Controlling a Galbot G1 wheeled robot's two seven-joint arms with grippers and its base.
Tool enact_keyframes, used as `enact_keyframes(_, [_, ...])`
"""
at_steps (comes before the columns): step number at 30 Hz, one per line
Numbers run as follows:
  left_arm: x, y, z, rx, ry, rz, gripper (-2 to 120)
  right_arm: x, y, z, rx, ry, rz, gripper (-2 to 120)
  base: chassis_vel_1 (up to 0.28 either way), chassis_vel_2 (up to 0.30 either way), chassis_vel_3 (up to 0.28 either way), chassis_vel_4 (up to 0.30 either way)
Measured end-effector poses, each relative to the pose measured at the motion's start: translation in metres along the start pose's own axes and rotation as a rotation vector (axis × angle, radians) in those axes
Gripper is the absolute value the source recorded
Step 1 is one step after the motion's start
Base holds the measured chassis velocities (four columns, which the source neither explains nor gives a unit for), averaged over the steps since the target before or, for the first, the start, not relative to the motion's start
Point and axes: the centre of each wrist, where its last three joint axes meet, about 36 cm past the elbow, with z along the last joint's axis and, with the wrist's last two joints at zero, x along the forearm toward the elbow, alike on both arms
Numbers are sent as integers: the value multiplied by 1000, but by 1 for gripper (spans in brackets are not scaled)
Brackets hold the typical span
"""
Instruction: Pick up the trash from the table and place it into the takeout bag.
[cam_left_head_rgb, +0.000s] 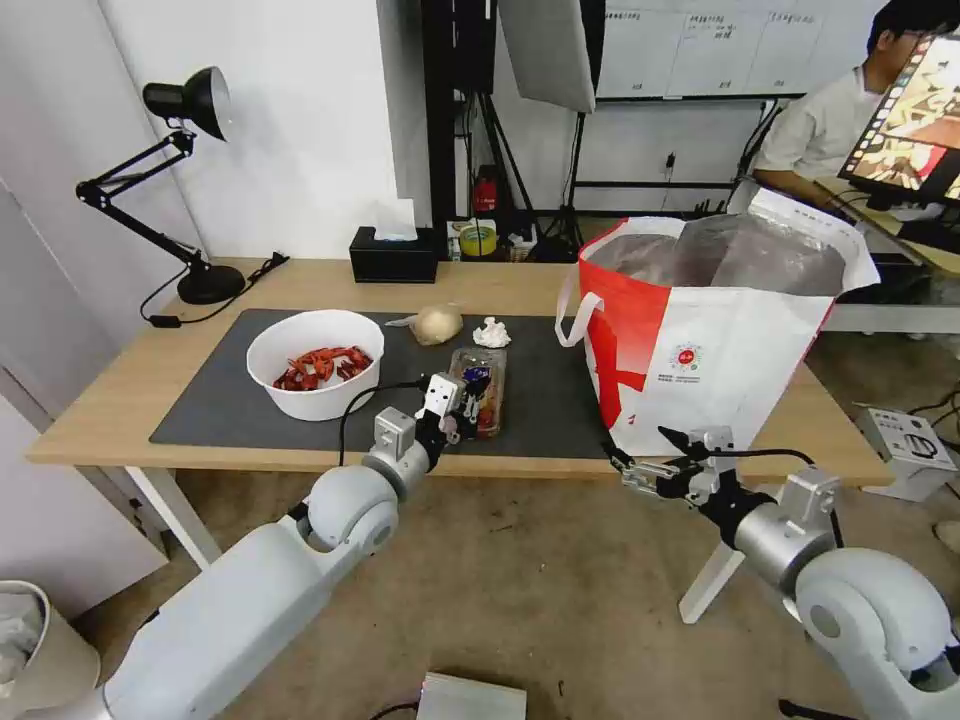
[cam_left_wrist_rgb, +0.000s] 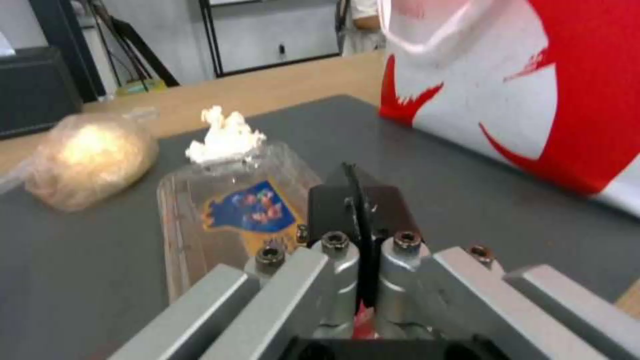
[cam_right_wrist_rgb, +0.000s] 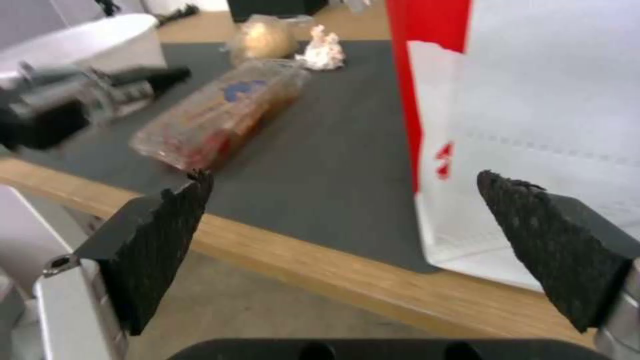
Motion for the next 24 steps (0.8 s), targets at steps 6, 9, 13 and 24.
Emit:
enact_keyframes(6, [0, 3, 8, -10, 24, 4, 0, -9, 2, -3, -100, -16, -55, 100, 0, 0, 0, 0])
enact_keyframes(9, [2, 5, 9, -17, 32, 4, 0, -16, 3, -6, -185, -24, -91, 100, 0, 0, 0, 0])
enact_keyframes(13, [4, 8, 11, -25, 41, 3, 0, -27, 6, -11, -302, -31, -146, 100, 0, 0, 0, 0])
enact_keyframes(24, [8, 12, 15, -36, 60, 1, 0, -63, 13, -12, -536, -23, -231, 100, 0, 0, 0, 0])
